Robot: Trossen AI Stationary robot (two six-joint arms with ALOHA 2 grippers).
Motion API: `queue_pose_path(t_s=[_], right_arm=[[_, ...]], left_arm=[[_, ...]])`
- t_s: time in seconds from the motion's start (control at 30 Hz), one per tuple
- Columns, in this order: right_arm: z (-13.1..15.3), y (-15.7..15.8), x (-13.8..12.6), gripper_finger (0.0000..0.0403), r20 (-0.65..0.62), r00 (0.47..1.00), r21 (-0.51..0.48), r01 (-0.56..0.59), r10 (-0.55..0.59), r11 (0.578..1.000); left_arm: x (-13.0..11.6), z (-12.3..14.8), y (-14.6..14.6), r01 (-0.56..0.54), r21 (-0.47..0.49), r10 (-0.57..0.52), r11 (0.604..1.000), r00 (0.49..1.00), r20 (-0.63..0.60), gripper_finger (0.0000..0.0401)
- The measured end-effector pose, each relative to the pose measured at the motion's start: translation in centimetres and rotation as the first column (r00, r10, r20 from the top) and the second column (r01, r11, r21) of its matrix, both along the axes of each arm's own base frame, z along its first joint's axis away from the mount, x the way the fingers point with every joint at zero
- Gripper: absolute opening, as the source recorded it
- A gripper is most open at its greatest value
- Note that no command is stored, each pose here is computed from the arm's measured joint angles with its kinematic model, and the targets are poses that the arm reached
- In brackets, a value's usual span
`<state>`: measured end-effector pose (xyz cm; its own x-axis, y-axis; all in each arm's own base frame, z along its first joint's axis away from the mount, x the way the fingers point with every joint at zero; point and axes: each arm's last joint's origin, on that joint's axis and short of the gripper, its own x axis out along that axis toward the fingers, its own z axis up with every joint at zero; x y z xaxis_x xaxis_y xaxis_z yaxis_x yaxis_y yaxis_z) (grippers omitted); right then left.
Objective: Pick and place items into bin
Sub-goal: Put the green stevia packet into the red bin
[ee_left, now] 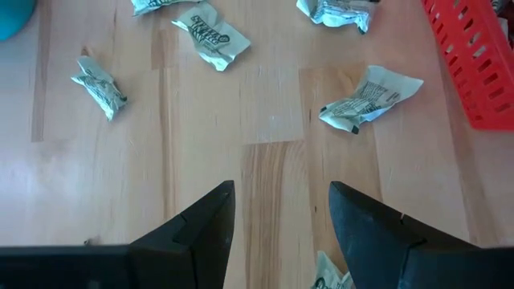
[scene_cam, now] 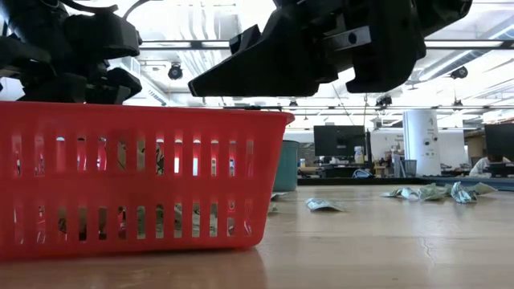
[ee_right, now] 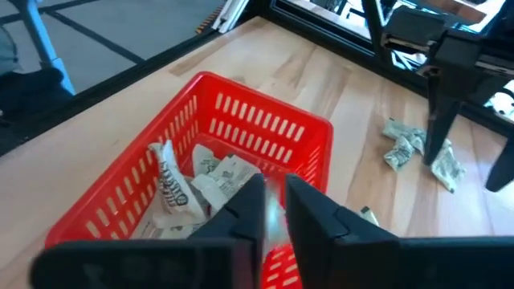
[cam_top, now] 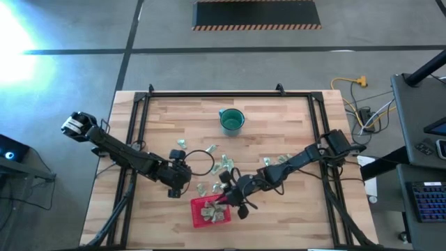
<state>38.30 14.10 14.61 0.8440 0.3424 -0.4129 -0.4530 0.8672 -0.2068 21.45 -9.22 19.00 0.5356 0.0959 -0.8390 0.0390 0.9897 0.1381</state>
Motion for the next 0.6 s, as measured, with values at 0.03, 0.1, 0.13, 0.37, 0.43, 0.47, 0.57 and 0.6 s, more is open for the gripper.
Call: queue_pose_path(t_s=[0.03,0.1,0.13,0.37,0.43,0.47,0.57,0.6], right_arm=[[0.0,0.0,0.0,0.0058,-0.001,1.000,0.002,-0.003,0.003,1.000],[0.0,0.0,0.0,0.0078,0.000,1.000,0.002,-0.004,0.004,1.000],[0.1,0.0,0.0,0.0088,0.001,1.000,0.000,-0.006,0.006,1.000],[1.2,-0.1,-0.6,0.0131,-0.021,1.000,-0.031,-0.016,0.015,0.999],[1.9,-0.3,-1.1,0.0135,-0.066,0.998,-0.041,-0.006,0.004,0.999],[2.1,-0.4,-1.3,0.0136,-0.089,0.996,-0.035,0.000,-0.003,0.999],[3.1,-0.6,-2.2,0.0135,-0.151,0.988,-0.031,0.012,-0.016,0.999],[3.4,-0.6,-2.5,0.0134,-0.167,0.986,-0.036,0.010,-0.016,0.999]], left_arm=[[0.0,0.0,0.0,0.000,0.000,0.000,1.000,1.000,0.000,0.0185],[0.0,0.0,0.0,0.000,0.000,0.000,1.000,1.000,0.000,0.0185],[0.0,0.0,0.0,-0.003,-0.002,0.003,1.000,1.000,0.000,0.0185],[-0.2,-0.3,0.1,-0.081,-0.040,0.080,0.996,0.997,-0.013,0.0185],[-0.6,-0.6,0.3,-0.122,-0.045,0.120,0.991,0.992,-0.048,0.0185],[-0.9,-0.8,0.4,-0.145,-0.044,0.141,0.989,0.988,-0.067,0.0185],[-1.4,-1.2,0.6,-0.201,-0.044,0.195,0.979,0.975,-0.106,0.0185],[-1.4,-1.3,0.6,-0.200,-0.049,0.193,0.979,0.975,-0.109,0.0185]])
